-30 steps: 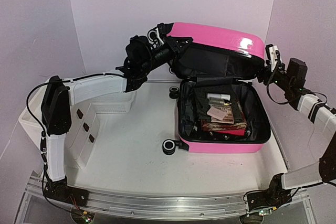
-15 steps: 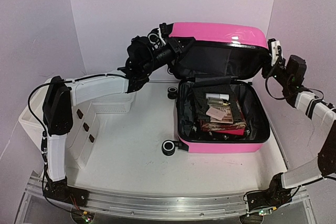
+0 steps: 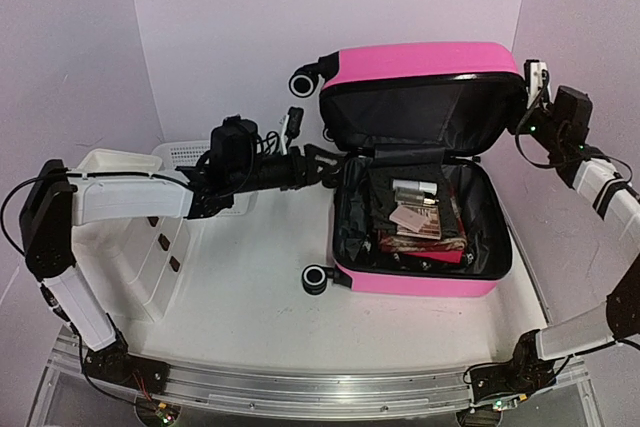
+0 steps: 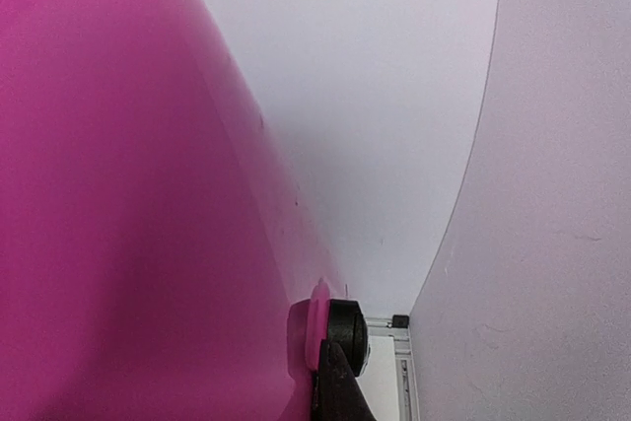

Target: Open, take out, and arrange the luggage

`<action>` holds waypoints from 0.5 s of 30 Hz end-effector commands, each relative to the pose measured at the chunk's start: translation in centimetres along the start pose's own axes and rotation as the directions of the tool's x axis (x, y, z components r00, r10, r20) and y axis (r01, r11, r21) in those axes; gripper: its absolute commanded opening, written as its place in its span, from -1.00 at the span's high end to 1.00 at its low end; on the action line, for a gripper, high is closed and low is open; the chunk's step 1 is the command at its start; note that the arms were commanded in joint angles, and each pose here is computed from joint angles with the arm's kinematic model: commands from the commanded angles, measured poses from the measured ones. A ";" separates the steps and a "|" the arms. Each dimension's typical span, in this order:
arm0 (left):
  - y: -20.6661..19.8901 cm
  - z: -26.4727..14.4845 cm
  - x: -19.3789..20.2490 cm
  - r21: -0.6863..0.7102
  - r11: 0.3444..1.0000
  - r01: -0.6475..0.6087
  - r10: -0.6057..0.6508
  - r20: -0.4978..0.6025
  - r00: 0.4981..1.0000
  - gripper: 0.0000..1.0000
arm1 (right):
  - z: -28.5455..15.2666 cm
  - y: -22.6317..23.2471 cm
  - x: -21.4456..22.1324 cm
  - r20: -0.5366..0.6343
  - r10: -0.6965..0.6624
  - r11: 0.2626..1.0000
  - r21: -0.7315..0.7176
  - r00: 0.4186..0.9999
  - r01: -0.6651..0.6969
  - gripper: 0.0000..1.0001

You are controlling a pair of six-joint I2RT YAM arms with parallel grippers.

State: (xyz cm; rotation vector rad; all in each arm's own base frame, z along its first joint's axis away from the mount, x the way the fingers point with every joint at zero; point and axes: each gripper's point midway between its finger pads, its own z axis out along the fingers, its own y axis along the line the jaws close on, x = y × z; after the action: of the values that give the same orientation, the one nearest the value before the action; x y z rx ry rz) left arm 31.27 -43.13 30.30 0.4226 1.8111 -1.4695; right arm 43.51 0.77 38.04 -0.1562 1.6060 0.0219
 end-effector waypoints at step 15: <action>-5.6 3.9 22.5 0.135 0.942 -0.306 0.334 -0.444 0.832 0.00 | -9.2 -5.9 -0.8 -0.350 0.258 0.893 0.441 0.901 -0.085 1.00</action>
State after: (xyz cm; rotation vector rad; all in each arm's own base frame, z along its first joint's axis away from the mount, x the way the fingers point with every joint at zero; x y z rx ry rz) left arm 14.26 -51.96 18.29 1.1077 1.9052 -1.2264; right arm 40.23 -3.71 39.57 0.1944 1.9076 -0.1090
